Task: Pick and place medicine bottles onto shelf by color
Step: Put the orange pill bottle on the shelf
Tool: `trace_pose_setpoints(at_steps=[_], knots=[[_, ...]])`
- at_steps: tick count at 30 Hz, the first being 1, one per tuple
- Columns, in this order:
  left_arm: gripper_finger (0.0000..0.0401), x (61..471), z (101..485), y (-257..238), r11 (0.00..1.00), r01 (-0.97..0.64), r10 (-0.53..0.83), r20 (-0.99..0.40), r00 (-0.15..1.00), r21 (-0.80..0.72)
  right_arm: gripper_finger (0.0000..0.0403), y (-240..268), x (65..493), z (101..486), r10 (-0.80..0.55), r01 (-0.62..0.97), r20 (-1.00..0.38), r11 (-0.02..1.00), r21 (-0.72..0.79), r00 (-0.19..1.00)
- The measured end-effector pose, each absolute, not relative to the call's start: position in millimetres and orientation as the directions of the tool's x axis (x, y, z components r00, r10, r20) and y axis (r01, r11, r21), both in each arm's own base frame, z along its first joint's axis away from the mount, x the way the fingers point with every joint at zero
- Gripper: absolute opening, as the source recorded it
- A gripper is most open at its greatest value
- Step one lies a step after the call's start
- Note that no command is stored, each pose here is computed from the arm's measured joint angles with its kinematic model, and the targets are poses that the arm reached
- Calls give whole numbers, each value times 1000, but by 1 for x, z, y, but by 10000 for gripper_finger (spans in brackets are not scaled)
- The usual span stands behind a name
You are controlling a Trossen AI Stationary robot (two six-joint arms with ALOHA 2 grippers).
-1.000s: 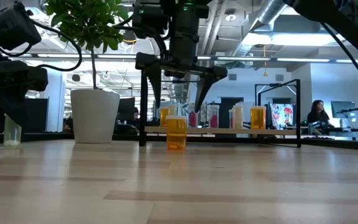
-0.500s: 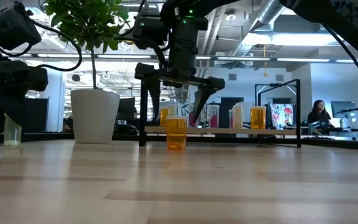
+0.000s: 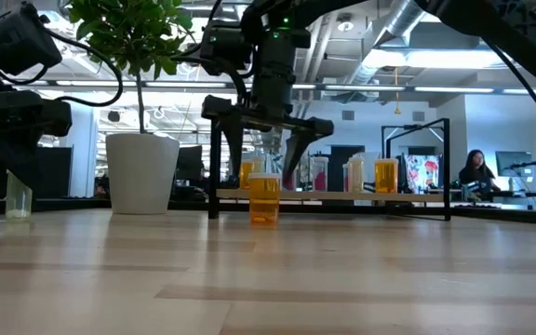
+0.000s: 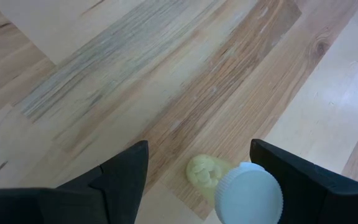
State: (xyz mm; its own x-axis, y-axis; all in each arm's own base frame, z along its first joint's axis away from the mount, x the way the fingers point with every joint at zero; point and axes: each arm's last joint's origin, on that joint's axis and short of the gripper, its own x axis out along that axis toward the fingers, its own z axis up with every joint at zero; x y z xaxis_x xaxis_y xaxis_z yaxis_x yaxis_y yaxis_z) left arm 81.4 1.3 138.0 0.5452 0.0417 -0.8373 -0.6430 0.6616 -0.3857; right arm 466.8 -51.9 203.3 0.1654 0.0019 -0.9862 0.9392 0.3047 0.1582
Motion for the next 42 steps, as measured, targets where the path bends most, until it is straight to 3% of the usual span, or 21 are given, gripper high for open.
trace_pose_setpoints(at_steps=[9,33,42], knots=[[267,81,138,1,662,-643,42,-837,545,-386,285,-50,474,180,57,940,-988,306,151,140],[267,81,138,1,662,-643,42,-837,545,-386,275,-52,477,179,80,940,-982,283,190,174],[267,81,138,1,662,-643,42,-837,545,-385,214,-52,479,179,79,937,-979,284,205,190]])
